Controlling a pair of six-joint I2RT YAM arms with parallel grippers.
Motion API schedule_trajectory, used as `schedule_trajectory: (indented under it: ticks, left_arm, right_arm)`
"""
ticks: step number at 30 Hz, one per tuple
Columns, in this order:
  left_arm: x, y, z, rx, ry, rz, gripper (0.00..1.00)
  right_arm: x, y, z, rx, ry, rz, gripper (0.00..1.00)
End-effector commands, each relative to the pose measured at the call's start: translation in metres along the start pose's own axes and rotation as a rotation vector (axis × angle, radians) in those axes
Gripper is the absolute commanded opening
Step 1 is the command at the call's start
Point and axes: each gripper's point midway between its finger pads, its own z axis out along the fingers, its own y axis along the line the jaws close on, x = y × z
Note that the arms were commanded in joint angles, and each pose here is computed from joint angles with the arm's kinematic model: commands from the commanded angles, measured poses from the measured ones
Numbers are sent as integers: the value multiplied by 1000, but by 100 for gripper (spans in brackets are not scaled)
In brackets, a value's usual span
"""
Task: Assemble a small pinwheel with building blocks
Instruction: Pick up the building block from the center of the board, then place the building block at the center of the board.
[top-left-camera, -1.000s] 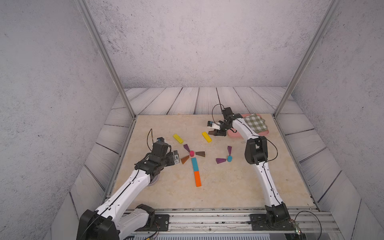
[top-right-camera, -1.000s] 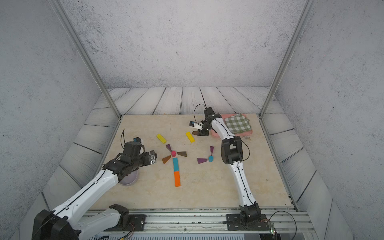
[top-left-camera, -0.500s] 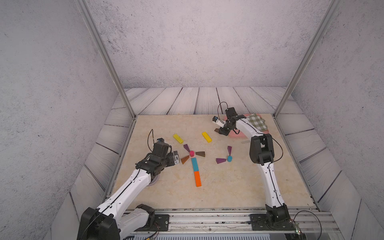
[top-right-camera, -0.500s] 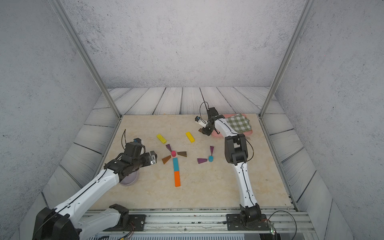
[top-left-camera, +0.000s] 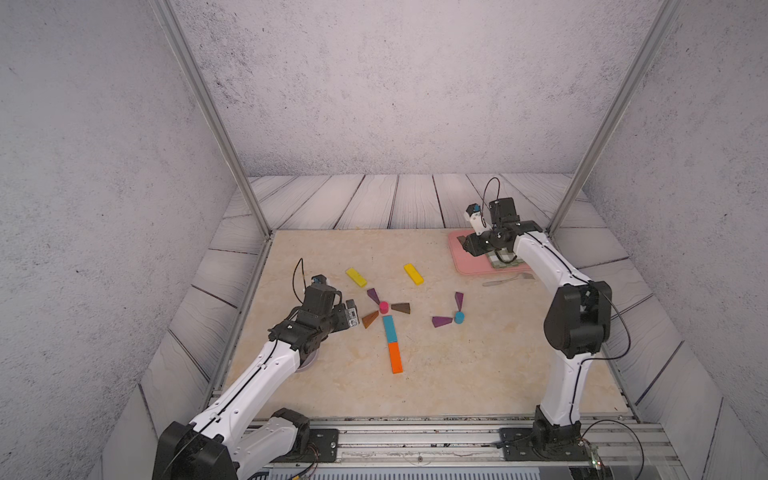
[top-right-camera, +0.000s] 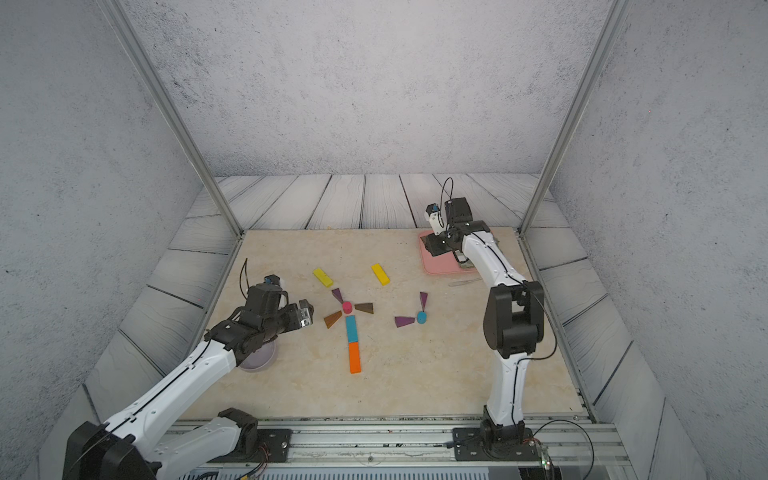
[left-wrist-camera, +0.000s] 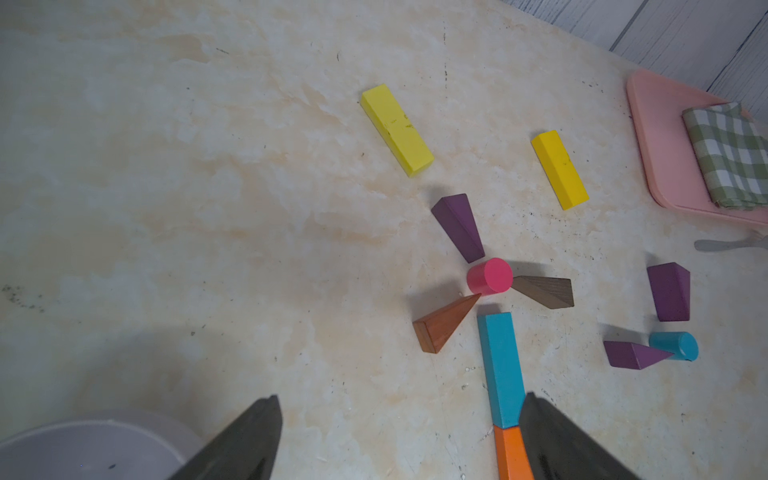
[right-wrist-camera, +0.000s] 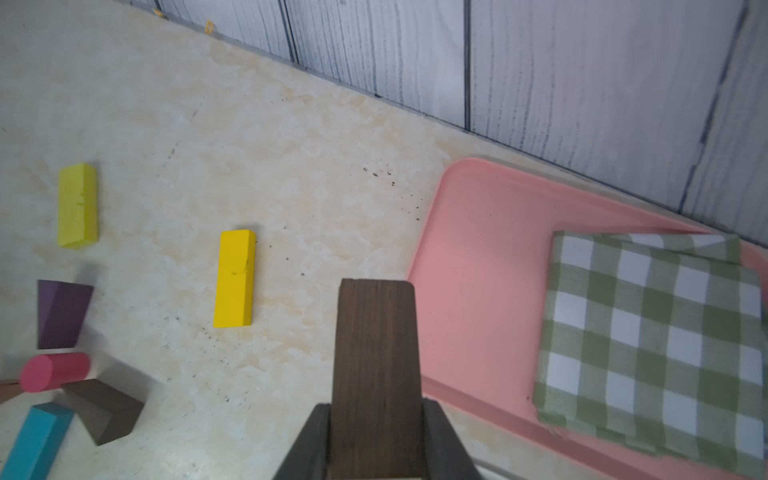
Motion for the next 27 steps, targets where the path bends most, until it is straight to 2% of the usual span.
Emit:
schedule_trajectory:
  ticks: [1, 8, 12, 15, 22, 27]
  left_arm:
    - [1, 6, -1, -15, -10, -9, 96]
    - [1, 5, -2, -6, -18, -16, 96]
    - [3, 6, 0, -5, -15, -18, 96]
    - [3, 5, 1, -2, -13, -17, 96]
    - [3, 3, 0, 8, -17, -19, 96]
    - [3, 1, 1, 22, -16, -22, 96]
  right_arm:
    - [12, 11, -39, 4, -15, 125, 13]
    - [70, 24, -74, 18, 46, 293, 12]
    - [85, 23, -91, -9, 19, 375, 11]
    - [89, 31, -102, -117, 6, 459, 12]
    - [118, 80, -101, -392, 116, 582, 12]
    - [147, 83, -99, -357, 138, 648, 12]
